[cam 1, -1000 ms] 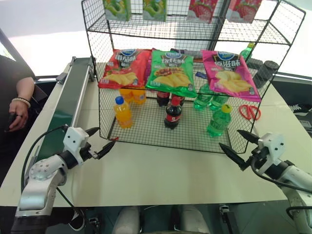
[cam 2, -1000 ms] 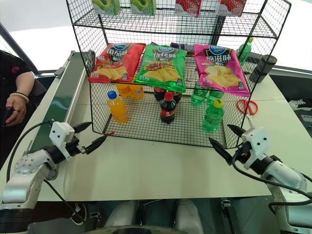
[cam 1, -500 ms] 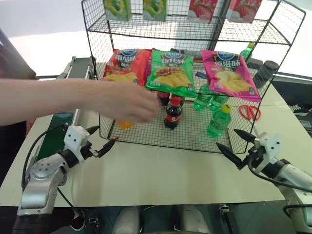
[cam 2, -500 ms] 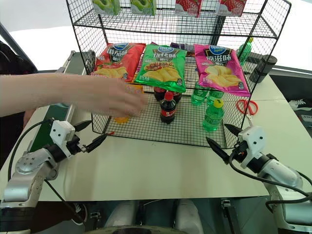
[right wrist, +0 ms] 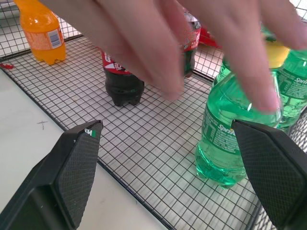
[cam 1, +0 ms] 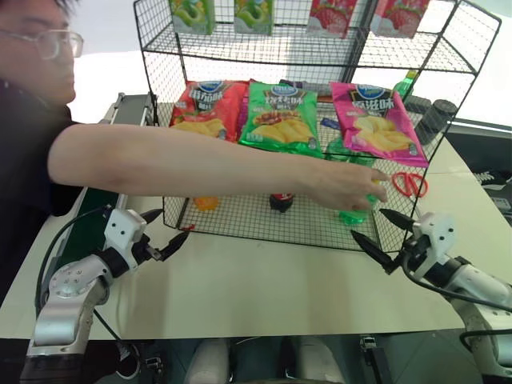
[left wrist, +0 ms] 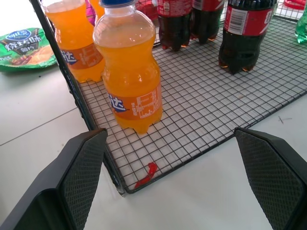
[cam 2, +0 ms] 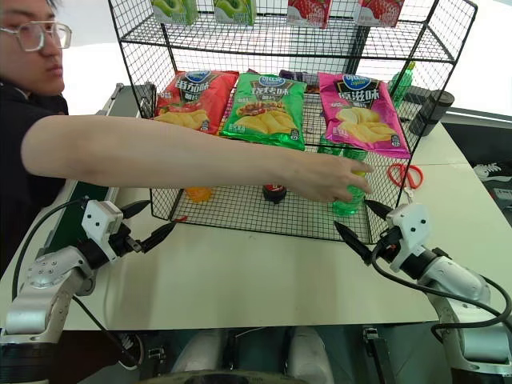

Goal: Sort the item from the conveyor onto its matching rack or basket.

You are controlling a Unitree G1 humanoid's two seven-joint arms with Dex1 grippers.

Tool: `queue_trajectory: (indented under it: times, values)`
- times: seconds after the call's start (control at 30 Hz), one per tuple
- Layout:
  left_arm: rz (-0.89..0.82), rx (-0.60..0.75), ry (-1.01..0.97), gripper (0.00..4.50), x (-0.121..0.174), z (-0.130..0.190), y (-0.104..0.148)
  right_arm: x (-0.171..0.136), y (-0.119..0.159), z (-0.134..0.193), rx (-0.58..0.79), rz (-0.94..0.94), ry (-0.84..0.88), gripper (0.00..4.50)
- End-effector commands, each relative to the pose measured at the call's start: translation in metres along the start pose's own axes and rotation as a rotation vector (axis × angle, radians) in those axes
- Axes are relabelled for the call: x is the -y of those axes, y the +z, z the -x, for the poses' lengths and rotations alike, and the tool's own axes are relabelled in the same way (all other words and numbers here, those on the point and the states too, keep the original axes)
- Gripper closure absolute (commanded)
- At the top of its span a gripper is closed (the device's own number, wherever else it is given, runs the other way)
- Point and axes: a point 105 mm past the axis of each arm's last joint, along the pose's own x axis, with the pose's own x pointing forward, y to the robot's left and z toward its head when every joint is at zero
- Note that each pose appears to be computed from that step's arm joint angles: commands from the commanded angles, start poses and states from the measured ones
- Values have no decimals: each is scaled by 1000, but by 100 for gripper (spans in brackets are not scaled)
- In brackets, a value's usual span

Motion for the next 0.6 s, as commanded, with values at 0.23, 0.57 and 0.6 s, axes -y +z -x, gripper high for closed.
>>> queue_trajectory:
  times: [0.23,0.57,0.6]
  values:
    - [-30,37,-19,0,1,-6,9,-5,12,-1,48,24,-7,3]
    - [-29,40,-27,0,3,-8,10,-9,10,-7,55,16,-3,3]
    - [-29,42,-26,0,3,-8,10,-9,11,-7,56,17,-1,3]
